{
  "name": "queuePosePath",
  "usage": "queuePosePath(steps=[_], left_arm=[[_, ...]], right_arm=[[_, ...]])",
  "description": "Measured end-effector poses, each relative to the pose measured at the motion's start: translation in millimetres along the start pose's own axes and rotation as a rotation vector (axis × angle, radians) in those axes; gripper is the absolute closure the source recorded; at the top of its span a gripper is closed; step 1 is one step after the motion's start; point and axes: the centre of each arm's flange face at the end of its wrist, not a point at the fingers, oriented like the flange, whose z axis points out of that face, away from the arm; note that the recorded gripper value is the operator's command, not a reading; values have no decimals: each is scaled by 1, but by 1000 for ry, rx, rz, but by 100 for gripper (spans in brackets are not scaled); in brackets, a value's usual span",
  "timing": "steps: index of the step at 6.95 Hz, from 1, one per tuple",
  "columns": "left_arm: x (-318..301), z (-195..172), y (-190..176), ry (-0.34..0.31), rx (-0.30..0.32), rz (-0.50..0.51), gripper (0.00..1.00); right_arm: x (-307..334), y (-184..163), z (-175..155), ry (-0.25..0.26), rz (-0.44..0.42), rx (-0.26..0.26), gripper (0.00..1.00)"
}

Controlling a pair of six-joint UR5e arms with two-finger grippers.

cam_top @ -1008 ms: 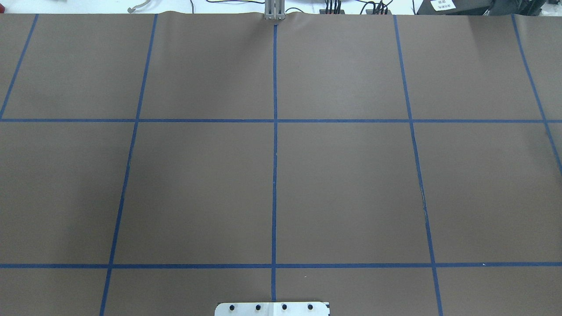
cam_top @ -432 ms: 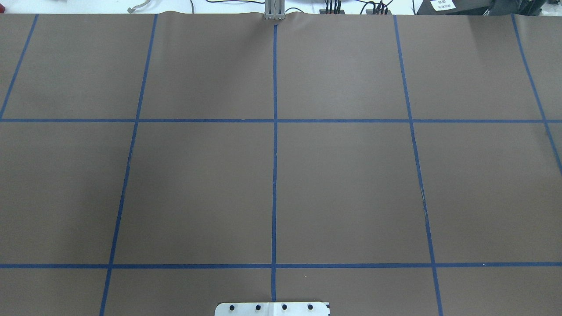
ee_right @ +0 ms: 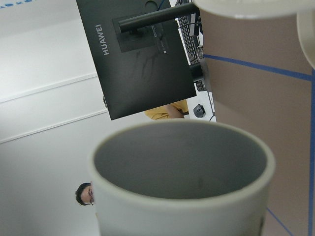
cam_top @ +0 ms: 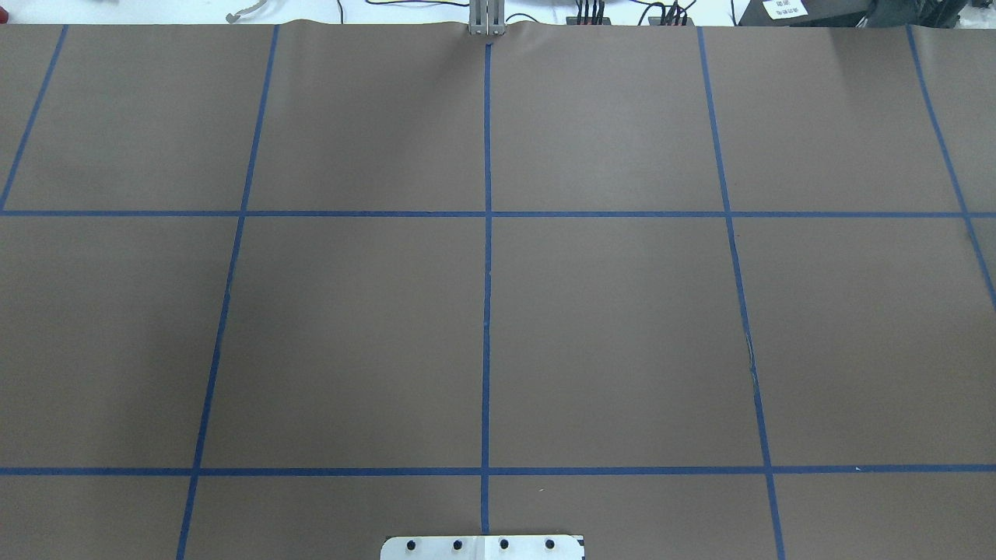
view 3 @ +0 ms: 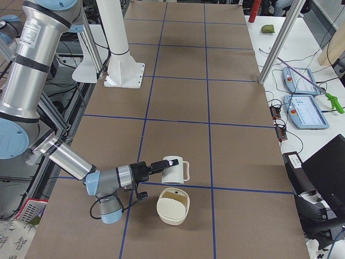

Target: Left arm hands cup to right arm to dump lemon

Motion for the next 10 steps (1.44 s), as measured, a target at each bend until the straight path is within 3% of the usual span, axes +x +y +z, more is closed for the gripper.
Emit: queuePosePath(steps=[4, 7, 10], left_arm=[[2, -2, -4, -1, 4, 1, 0], [3, -3, -7, 0, 4, 2, 0], [4, -3, -9, 0, 5, 3, 0]], right_arm=[[-11, -2, 0, -122, 290, -9, 100], [-18, -3, -3, -190, 443, -31, 100], [-24, 0, -5, -246, 547, -95, 100]])
